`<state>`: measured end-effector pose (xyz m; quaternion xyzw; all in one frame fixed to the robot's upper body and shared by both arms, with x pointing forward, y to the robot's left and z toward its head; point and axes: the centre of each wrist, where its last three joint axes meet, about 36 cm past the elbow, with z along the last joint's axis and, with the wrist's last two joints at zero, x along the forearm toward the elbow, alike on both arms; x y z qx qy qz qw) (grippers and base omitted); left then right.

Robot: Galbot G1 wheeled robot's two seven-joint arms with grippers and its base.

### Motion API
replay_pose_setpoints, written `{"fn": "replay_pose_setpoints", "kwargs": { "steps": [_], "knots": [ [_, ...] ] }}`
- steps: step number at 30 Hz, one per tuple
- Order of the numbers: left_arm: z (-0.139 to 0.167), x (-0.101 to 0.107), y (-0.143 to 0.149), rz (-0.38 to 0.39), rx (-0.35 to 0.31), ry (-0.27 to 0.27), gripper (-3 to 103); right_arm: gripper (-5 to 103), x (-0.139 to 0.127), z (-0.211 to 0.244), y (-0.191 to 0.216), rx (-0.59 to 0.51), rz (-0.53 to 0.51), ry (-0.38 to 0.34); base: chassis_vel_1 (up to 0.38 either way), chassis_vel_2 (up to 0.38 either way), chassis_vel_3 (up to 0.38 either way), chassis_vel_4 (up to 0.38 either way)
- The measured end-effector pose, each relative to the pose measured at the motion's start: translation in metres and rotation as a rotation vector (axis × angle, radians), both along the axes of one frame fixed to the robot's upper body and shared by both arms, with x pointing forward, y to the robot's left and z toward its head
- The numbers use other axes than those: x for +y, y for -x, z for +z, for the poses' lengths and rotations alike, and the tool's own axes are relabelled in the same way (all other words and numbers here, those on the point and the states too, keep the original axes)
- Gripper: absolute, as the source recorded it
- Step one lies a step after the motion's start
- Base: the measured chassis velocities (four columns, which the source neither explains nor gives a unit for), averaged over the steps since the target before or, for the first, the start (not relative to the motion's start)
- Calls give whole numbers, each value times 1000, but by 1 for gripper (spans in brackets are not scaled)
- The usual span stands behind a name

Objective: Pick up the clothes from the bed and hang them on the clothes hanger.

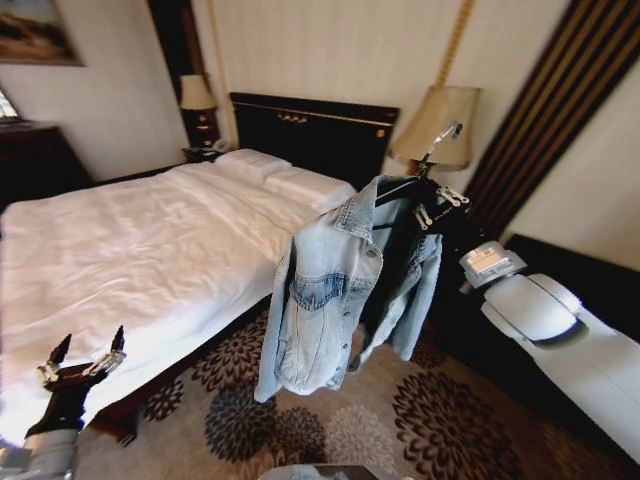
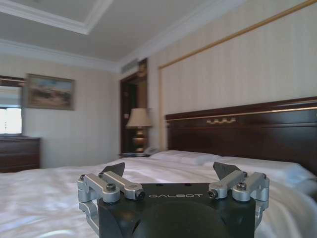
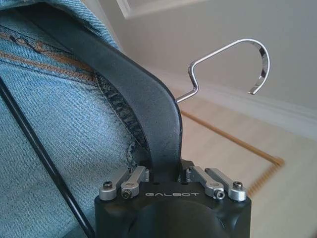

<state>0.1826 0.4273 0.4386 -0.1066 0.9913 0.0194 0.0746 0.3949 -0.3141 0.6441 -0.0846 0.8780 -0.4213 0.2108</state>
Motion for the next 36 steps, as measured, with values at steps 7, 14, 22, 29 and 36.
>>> {"fn": "replay_pose_setpoints", "kwargs": {
  "steps": [7,14,22,29,36],
  "knots": [
    [0,0,0,0,0,0,100,27,-1,-1,1,-1,-7,-5,-112,-124,-128,-119],
    [0,0,0,0,0,0,100,27,-3,3,1,-11,-14,-3,-120,-131,-121,-122],
    [0,0,0,0,0,0,100,27,-4,7,2,-15,-9,11,-132,-125,-118,-132],
    [0,0,0,0,0,0,100,27,-3,6,4,-19,-14,7,-127,-124,-129,-129],
    [0,0,0,0,0,0,100,27,-5,2,11,-17,-43,-10,-120,-124,-126,-124]
  ]
}}
